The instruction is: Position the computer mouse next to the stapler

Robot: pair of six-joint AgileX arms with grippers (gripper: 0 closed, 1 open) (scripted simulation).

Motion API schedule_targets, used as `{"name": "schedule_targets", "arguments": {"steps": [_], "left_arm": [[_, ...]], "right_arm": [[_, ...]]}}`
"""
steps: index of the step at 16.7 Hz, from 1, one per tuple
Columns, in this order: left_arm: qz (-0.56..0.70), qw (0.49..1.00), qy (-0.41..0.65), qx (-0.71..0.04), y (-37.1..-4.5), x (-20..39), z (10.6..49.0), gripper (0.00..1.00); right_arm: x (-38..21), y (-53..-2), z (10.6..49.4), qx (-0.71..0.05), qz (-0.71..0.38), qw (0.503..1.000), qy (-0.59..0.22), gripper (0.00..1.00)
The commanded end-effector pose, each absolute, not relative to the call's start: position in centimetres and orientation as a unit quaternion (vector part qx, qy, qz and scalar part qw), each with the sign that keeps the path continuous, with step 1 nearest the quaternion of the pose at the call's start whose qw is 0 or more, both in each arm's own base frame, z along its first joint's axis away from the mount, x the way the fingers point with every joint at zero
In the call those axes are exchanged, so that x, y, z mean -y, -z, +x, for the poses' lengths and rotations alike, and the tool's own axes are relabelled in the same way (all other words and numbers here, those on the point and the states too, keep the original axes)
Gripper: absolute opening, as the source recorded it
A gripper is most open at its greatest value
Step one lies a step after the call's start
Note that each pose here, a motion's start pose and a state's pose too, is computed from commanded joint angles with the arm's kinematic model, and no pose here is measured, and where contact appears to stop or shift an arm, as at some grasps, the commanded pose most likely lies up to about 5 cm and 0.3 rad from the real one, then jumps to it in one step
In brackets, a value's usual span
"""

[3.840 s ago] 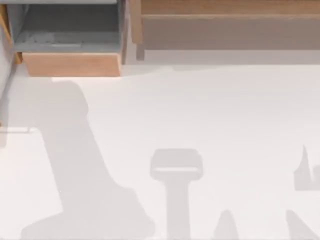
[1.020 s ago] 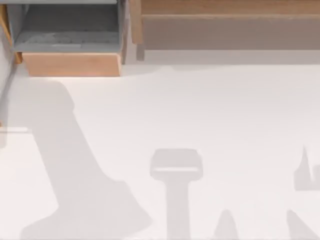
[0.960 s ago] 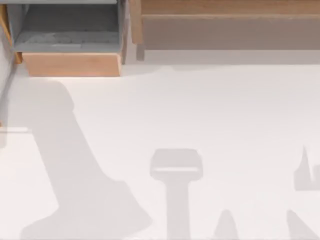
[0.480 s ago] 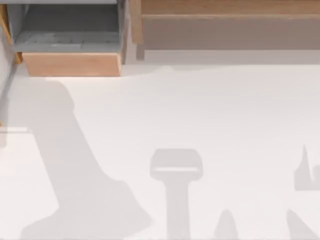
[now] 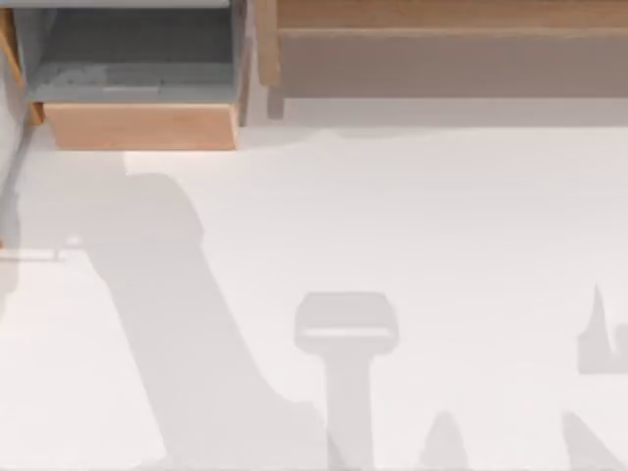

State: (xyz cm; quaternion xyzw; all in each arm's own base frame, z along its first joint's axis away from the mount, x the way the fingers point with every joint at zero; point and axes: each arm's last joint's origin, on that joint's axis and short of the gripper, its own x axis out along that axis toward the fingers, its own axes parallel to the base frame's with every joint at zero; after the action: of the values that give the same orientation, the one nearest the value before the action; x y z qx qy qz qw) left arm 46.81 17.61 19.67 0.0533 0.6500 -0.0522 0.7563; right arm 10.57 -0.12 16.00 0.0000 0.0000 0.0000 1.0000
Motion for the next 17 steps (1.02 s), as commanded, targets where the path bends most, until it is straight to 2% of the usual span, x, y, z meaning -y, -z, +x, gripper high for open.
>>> {"name": "schedule_targets", "arguments": {"steps": [5,9,13,17], "left_arm": [[0.065,0.799,0.026,-0.598,-26.9,-15.8,43.9,0.00],[0.060,0.814,0.001,-0.578,-30.4,-14.5,40.1,0.00],[0.042,0.810,-0.021,-0.584,-30.9,-13.5,36.2,0.00],[0.020,0.793,-0.035,-0.608,-28.6,-12.2,33.0,0.00]], "right_arm": [[0.1,-16.0,10.6,0.000,0.000,1.000,0.000,1.00],[0.1,-16.0,10.6,0.000,0.000,1.000,0.000,1.00],[0.1,-16.0,10.6,0.000,0.000,1.000,0.000,1.00],[0.1,-16.0,10.6,0.000,0.000,1.000,0.000,1.00]]}}
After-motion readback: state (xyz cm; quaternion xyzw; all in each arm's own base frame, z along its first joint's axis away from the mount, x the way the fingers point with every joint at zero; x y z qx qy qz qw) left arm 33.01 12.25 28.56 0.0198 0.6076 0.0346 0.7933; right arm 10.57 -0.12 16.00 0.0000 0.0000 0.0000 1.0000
